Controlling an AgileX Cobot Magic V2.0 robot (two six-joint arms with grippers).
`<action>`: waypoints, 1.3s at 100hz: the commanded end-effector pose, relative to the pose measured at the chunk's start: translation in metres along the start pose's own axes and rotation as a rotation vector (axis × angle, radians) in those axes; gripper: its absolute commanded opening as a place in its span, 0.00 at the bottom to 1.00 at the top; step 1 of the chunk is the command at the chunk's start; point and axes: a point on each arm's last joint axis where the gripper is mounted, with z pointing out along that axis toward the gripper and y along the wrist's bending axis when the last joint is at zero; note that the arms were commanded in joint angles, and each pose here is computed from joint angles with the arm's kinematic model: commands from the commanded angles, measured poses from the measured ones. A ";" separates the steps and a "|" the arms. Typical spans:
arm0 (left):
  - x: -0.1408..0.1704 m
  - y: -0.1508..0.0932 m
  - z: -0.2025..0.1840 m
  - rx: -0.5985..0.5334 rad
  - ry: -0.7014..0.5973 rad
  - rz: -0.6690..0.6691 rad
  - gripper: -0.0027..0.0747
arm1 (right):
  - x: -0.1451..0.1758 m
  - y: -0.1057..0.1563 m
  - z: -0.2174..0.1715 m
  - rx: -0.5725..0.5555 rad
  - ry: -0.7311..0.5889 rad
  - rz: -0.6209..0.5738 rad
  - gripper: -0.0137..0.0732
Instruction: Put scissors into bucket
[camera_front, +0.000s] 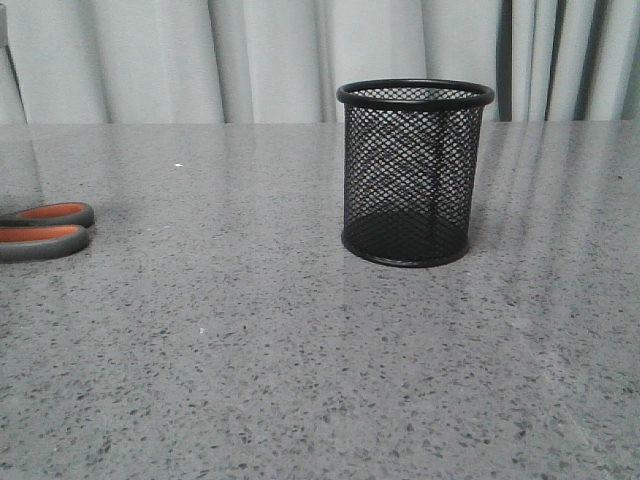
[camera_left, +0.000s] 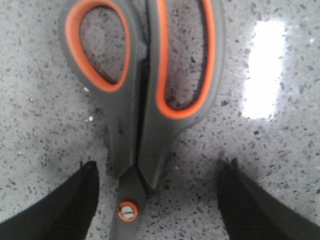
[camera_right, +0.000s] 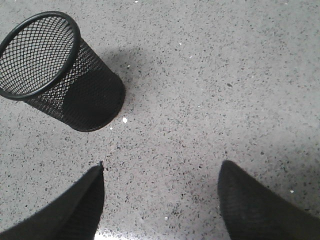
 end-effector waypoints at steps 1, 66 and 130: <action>-0.007 0.005 -0.011 -0.057 -0.032 0.010 0.64 | -0.013 0.003 -0.006 0.001 -0.075 -0.016 0.66; -0.014 0.030 0.001 0.167 -0.073 0.001 0.64 | -0.012 0.003 -0.006 -0.001 -0.064 -0.016 0.66; -0.016 0.033 -0.006 0.139 -0.073 -0.019 0.01 | -0.012 0.003 -0.006 -0.002 -0.062 -0.016 0.66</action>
